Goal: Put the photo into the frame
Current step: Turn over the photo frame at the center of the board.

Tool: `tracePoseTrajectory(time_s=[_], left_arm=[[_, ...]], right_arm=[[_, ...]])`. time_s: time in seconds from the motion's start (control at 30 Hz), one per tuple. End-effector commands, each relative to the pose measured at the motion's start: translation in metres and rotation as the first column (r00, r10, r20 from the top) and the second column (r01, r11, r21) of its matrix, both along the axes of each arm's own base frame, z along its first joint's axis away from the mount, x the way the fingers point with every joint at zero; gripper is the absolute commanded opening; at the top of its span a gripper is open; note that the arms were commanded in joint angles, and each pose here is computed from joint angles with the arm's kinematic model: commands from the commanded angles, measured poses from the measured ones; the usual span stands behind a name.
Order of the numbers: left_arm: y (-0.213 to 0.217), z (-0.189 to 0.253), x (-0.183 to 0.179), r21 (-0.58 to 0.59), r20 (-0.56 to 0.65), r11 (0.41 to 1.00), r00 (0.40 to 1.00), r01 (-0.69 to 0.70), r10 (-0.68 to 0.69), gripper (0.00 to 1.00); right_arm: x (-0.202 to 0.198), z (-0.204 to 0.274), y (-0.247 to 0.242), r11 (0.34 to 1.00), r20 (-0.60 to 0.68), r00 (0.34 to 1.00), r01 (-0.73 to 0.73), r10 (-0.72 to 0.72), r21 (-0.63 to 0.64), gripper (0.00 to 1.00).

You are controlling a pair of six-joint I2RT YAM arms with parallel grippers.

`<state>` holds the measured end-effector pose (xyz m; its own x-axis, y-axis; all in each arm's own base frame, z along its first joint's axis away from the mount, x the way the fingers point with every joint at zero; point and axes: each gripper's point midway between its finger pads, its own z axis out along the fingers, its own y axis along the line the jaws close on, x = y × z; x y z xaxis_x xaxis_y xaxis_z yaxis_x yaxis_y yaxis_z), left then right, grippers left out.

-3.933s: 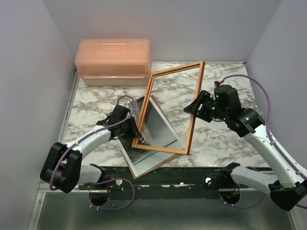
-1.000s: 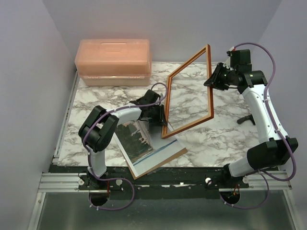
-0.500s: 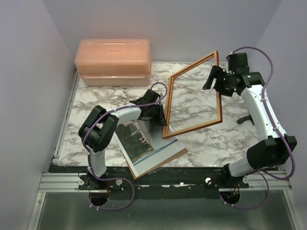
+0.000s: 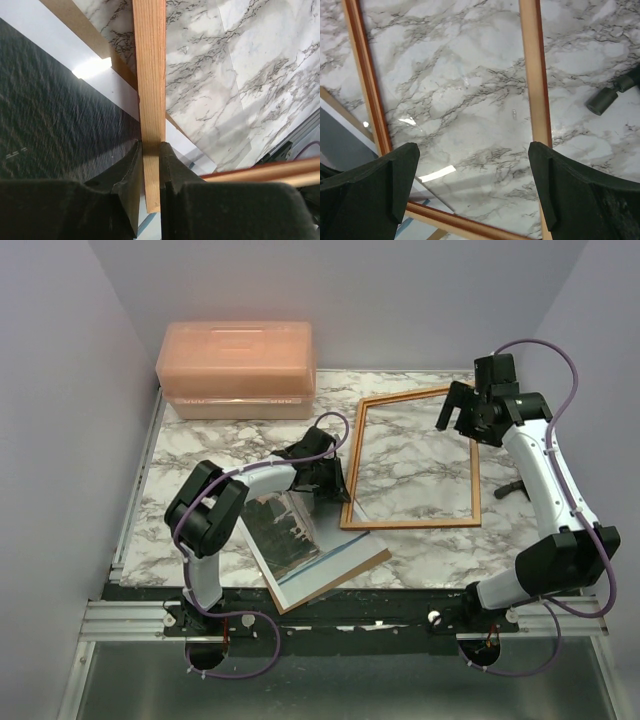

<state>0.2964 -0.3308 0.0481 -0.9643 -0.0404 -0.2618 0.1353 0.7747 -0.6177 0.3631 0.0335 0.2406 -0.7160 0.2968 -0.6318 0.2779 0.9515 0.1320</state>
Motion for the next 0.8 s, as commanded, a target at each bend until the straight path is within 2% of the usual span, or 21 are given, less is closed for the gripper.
tracePoseTrajectory(time_s=[0.0, 0.1, 0.33, 0.5, 0.6, 0.67, 0.77], left_arm=[[-0.001, -0.017, -0.004, 0.028, -0.03, 0.999, 0.999, -0.018, 0.019, 0.0], [-0.001, -0.02, -0.004, 0.028, -0.036, 0.999, 0.999, -0.027, 0.028, 0.0], [-0.007, -0.025, -0.007, 0.013, -0.056, 1.0, 0.998, -0.021, 0.022, 0.0], [-0.017, -0.006, -0.007, -0.035, -0.021, 0.999, 1.0, 0.006, -0.007, 0.02], [-0.015, 0.017, -0.006, -0.074, 0.043, 0.997, 0.999, 0.008, -0.005, 0.23], [-0.01, 0.04, -0.006, -0.11, 0.104, 0.994, 0.995, 0.005, 0.006, 0.45], [0.002, 0.068, -0.007, -0.16, 0.175, 0.987, 0.984, -0.007, 0.035, 0.65]], right_arm=[[-0.01, -0.002, -0.025, 0.989, -0.007, 0.995, 0.094, -0.096, -0.115, 1.0], [-0.013, 0.005, -0.034, 0.98, 0.021, 0.991, 0.131, -0.129, -0.148, 1.0], [-0.014, 0.006, -0.021, 0.993, 0.046, 0.996, 0.086, -0.082, -0.084, 1.0], [-0.018, -0.017, 0.007, 0.999, 0.015, 1.0, -0.015, 0.015, 0.042, 1.0], [-0.021, -0.034, 0.031, 0.985, -0.002, 0.996, -0.09, 0.092, 0.149, 1.0], [-0.026, -0.049, 0.048, 0.965, -0.028, 0.989, -0.135, 0.145, 0.226, 1.0], [-0.028, -0.069, 0.065, 0.95, -0.06, 0.981, -0.161, 0.183, 0.267, 1.0]])
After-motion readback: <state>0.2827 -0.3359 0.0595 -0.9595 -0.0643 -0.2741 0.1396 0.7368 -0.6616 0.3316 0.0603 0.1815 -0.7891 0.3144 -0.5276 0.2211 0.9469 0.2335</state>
